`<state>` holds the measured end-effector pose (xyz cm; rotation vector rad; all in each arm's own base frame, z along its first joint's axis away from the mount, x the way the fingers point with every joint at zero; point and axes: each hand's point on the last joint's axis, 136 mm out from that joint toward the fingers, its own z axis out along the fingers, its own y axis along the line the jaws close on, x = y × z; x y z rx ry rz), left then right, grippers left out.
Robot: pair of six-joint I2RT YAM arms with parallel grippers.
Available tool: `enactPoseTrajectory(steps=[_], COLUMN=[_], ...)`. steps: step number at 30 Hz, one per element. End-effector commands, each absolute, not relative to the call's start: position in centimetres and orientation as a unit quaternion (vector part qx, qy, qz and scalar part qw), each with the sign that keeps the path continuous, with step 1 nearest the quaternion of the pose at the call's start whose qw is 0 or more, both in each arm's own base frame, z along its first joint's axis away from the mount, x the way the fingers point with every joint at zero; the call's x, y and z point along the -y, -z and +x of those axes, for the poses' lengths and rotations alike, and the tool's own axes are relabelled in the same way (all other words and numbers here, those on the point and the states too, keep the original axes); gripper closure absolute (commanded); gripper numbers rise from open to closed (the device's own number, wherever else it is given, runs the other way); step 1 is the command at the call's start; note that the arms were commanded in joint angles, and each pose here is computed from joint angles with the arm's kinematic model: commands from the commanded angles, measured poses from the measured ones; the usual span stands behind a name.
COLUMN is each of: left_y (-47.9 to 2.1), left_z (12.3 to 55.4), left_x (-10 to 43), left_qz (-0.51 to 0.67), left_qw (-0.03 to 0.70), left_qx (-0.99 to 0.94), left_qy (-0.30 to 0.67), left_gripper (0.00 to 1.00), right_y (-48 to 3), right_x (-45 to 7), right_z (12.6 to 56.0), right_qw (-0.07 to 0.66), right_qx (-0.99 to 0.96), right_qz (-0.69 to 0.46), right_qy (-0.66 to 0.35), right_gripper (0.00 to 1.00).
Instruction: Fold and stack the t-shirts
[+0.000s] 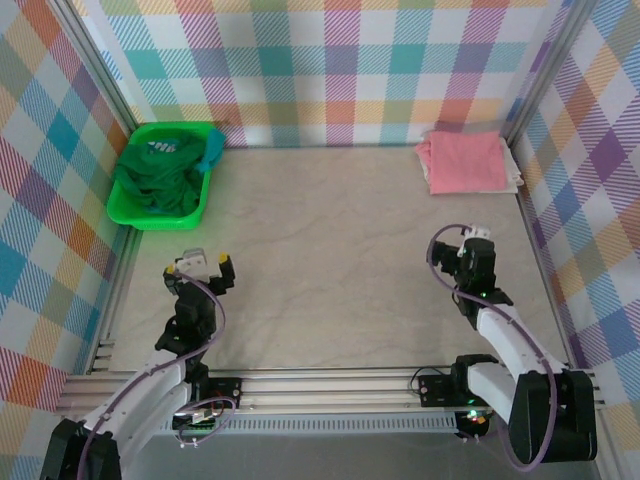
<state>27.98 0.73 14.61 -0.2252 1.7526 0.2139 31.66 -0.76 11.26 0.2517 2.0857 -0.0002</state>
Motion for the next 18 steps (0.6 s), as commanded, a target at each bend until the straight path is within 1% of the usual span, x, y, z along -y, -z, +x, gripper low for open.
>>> enactPoseTrajectory(steps=[1, 3, 6, 8, 12, 14, 18], left_y=[-15.2, -14.1, -13.7, -13.5, -12.6, -12.5, -10.9], left_z=[28.9, 29.2, 30.3, 31.5, 34.4, 35.6, 36.8], left_x=[-1.1, -1.8, -1.7, -1.0, -0.8, -0.5, -0.8], left_qz=[-0.111, -0.124, -0.126, -0.115, -0.105, -0.096, -0.099], left_qw=[0.645, 0.631, 0.627, 0.626, 0.608, 0.618, 0.613], left_qx=[-0.752, -0.760, -0.765, -0.769, -0.784, -0.778, -0.781], left_qy=[-0.081, -0.090, -0.072, -0.054, -0.068, -0.067, -0.068], left_gripper=[0.00, 0.00, 0.00, 0.00, 0.00, 0.00, 0.00], right_y=[-13.1, -12.0, -11.6, -11.7, -12.3, -12.3, -11.7], right_x=[1.6, 2.3, 1.4, 1.3, 1.3, 0.9, 0.6], right_z=[32.7, 32.7, 33.8, 34.7, 36.2, 37.0, 38.0], right_qw=[0.562, 0.561, 0.554, 0.561, 0.583, 0.586, 0.589], right_qx=[-0.818, -0.816, -0.826, -0.822, -0.807, -0.807, -0.806], right_qz=[0.119, 0.135, 0.105, 0.097, 0.086, 0.063, 0.056], right_qy=[0.015, 0.030, 0.023, 0.023, 0.026, 0.032, 0.003], right_gripper=[0.00, 0.00, 0.00, 0.00, 0.01, 0.00, 0.00])
